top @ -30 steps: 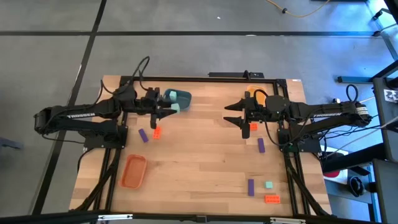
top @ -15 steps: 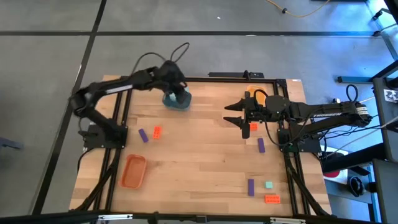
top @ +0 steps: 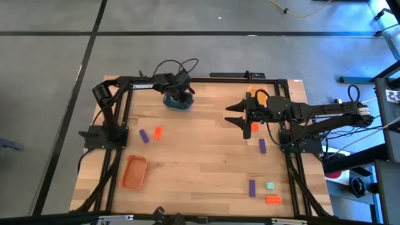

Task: Sort & place blocks by color
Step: Put the top right sky blue block into the blue bin

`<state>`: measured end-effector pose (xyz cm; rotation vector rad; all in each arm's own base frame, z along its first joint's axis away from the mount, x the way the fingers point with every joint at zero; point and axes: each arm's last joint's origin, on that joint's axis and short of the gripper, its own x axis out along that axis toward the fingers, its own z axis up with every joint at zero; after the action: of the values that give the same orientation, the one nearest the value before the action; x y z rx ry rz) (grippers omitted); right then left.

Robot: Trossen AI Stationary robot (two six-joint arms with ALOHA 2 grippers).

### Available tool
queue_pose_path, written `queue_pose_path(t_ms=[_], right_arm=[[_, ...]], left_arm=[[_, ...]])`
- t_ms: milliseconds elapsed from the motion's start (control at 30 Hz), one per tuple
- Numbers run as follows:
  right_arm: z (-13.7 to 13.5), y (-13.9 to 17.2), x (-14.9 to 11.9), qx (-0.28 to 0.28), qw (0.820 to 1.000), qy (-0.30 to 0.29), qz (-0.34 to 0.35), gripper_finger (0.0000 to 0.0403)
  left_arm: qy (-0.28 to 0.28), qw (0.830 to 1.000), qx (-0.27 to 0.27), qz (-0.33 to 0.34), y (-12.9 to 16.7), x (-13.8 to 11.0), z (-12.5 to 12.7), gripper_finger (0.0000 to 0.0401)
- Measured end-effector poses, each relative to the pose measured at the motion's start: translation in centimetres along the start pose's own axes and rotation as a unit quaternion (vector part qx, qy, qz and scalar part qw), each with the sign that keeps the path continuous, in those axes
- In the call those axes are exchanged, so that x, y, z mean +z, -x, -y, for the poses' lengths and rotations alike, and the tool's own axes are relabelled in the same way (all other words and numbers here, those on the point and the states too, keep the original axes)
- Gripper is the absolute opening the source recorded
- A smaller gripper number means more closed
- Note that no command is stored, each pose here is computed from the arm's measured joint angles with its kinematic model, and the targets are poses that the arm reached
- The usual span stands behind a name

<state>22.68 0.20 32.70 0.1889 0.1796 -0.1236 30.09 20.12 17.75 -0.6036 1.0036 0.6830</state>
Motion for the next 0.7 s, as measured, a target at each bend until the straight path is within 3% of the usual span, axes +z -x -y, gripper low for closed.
queue_pose_path(t_ms=[700], right_arm=[[0.0, 0.0, 0.0, 0.000, 1.000, 0.000, 0.000, 0.0222]], left_arm=[[0.020, 0.999, 0.046, -0.008, -1.5, -0.2, -0.6, 0.0126]])
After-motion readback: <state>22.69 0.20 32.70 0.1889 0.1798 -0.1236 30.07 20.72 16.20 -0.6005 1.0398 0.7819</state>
